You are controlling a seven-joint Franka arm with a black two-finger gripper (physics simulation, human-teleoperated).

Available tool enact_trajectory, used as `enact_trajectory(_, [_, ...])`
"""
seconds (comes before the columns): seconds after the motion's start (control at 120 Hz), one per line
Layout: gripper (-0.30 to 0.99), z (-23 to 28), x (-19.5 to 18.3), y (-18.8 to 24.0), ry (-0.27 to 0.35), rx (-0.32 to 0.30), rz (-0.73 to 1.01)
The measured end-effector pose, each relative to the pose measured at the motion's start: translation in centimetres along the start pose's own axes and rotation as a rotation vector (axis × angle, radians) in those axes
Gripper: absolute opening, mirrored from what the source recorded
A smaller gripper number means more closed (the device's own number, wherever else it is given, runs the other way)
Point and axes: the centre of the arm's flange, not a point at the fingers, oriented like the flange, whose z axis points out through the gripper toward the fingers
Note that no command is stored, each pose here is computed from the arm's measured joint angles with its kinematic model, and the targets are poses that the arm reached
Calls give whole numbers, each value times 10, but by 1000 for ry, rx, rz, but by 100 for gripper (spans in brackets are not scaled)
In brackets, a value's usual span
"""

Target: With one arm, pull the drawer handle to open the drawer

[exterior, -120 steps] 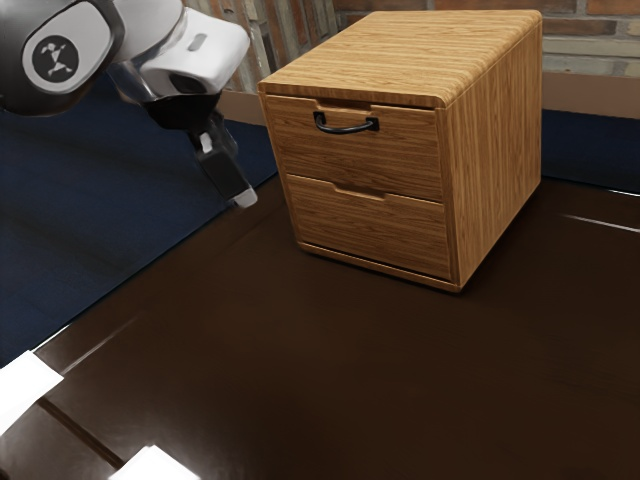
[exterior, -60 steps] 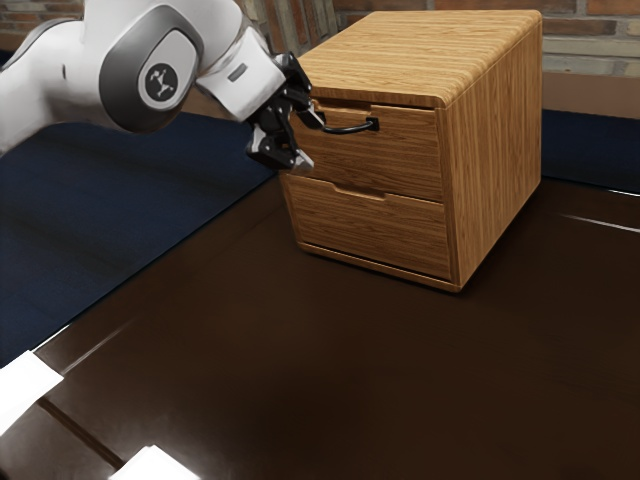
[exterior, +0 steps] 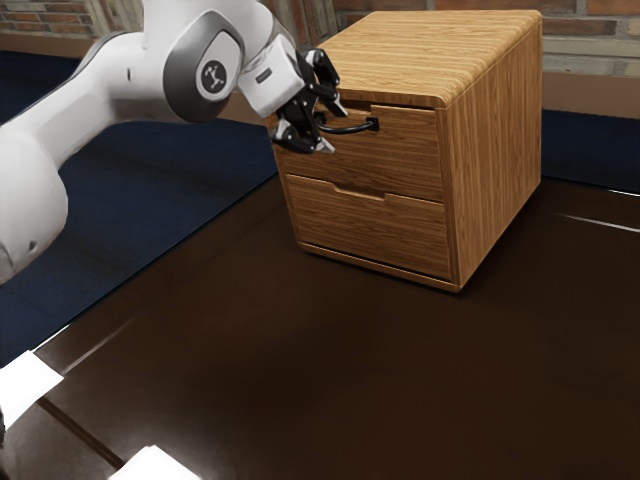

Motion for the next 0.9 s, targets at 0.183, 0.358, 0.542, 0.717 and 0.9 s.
enact_trajectory(0.183, [36,13,-12,-4,-9,-6,8])
enact_trajectory(0.358, [31,33,-16,-2,0,-26,9])
enact_trajectory(0.542, [4,17,-14,12,-1,-45,17])
enact_trajectory(0.717, [-5,-5,-13,41,-7,-85,21])
enact_trajectory(0.9, [-9,-34,-10,65,-13,-92,27])
